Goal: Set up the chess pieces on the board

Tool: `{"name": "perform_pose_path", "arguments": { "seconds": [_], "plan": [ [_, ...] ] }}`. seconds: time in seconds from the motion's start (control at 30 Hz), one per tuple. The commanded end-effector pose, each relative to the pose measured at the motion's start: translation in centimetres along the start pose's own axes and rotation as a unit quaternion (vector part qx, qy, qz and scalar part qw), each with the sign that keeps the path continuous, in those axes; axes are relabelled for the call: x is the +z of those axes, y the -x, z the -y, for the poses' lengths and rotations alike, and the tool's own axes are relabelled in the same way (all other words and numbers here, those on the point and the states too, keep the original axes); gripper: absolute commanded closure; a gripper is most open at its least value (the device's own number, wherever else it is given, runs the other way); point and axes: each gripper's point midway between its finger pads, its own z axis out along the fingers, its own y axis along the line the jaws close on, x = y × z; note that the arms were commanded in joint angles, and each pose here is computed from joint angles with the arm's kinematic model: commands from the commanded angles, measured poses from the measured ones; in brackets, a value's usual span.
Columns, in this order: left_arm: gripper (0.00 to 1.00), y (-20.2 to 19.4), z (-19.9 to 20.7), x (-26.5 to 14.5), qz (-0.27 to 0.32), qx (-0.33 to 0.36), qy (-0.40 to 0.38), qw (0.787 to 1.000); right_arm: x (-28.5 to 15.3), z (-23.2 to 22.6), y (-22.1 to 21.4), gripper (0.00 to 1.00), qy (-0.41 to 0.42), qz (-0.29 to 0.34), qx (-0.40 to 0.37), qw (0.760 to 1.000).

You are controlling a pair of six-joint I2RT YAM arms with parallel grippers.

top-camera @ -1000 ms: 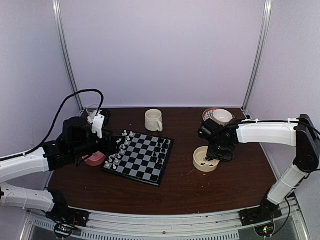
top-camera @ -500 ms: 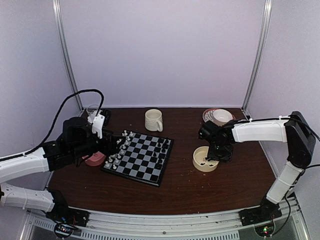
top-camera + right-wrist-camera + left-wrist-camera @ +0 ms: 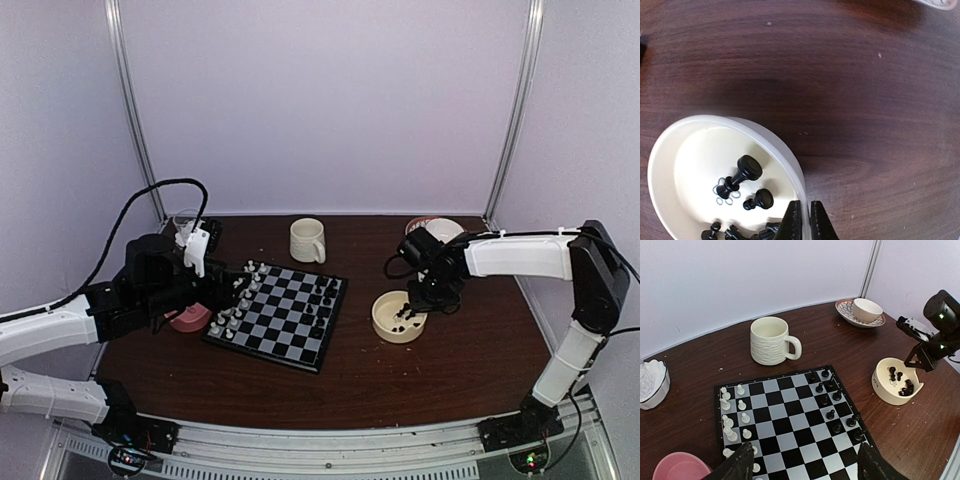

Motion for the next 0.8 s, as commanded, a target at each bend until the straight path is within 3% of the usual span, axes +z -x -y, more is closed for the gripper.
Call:
{"name": "perform_pose_path", "arguments": {
  "seconds": [0.0, 0.3, 0.77],
  "plan": [
    [0.29, 2.2, 0.5, -0.4, 0.029, 0.002, -0.007, 1.0, -0.4, -3.0, 1.4, 1.0, 0.062, 0.022, -0.163, 0.984],
    [0.29, 2.0, 0.5, -0.1, 0.025, 0.002, -0.007, 1.0, -0.7, -6.3, 3.3, 0.98, 0.112, 0.055, -0.318, 0.94],
    [0.29, 2.0, 0.5, -0.2, 0.026, 0.003, -0.006, 1.0, 3.7, -3.7, 9.1, 0.83, -0.012, 0.032, -0.338, 0.94]
  ]
}}
